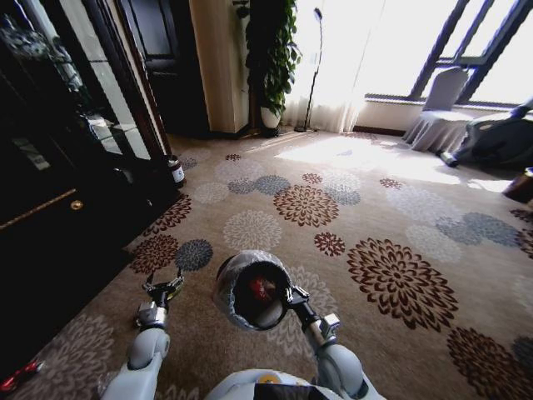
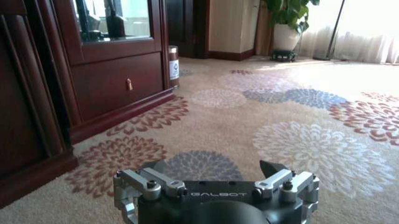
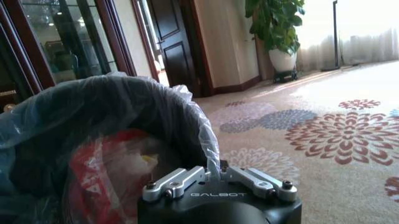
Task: Pick up the trash from the ground and place it into the trash bin.
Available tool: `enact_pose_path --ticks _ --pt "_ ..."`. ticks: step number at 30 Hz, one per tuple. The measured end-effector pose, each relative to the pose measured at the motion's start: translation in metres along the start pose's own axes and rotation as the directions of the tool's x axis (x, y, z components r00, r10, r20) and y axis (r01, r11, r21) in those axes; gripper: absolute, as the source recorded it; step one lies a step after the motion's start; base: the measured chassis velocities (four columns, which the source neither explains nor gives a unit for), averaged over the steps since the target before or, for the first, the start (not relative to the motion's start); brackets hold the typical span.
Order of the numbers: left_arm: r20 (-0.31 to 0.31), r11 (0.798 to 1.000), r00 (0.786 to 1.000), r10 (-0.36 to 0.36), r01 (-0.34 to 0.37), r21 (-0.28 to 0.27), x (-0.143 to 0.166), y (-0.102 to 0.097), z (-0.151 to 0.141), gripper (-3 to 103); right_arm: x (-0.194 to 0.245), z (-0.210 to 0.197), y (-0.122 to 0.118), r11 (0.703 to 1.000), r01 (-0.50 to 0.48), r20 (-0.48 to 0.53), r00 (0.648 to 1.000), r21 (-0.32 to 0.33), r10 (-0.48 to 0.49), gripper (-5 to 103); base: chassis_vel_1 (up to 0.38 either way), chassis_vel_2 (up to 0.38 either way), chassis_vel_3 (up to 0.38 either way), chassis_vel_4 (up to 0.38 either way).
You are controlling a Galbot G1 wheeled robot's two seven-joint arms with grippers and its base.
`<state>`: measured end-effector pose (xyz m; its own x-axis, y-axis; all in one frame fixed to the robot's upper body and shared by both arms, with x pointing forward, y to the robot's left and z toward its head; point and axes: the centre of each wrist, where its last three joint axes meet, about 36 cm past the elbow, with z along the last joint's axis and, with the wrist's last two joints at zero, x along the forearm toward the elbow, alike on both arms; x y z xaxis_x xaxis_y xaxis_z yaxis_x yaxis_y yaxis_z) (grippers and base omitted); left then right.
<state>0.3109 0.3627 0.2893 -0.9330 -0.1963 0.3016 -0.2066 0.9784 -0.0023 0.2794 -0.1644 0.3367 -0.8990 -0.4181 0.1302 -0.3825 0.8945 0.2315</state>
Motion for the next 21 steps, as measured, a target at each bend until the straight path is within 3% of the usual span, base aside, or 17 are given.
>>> enact_pose_path --ticks 6,8,9,11,17,21 --pt "-0.012 0.998 0.999 0.034 -0.035 -0.046 -0.007 0.009 -0.002 100 0.000 0.000 0.000 1.000 0.000 0.000 1.000 0.000 0.000 1 0.000 0.000 0.000 0.000" --pt "-0.076 0.991 0.997 0.020 -0.030 -0.133 -0.016 0.031 0.004 100 0.000 0.000 0.000 1.000 0.000 0.000 1.000 0.000 0.000 1 0.000 0.000 0.000 0.000" --pt "-0.076 0.991 0.997 0.020 -0.030 -0.133 -0.016 0.031 0.004 100 0.000 0.000 0.000 1.000 0.000 0.000 1.000 0.000 0.000 1 0.000 0.000 0.000 0.000" --pt "-0.142 0.985 0.990 -0.003 -0.021 -0.169 -0.025 0.053 0.016 100 0.000 0.000 0.000 1.000 0.000 0.000 1.000 0.000 0.000 1 0.000 0.000 0.000 0.000" --pt "-0.242 0.985 0.970 -0.032 -0.011 -0.175 -0.037 0.091 0.050 100 0.000 0.000 0.000 1.000 0.000 0.000 1.000 0.000 0.000 1 0.000 0.000 0.000 0.000" --pt "-0.264 0.985 0.963 -0.057 0.011 -0.171 -0.048 0.101 0.070 100 0.000 0.000 0.000 1.000 0.000 0.000 1.000 0.000 0.000 1 0.000 0.000 0.000 0.000"
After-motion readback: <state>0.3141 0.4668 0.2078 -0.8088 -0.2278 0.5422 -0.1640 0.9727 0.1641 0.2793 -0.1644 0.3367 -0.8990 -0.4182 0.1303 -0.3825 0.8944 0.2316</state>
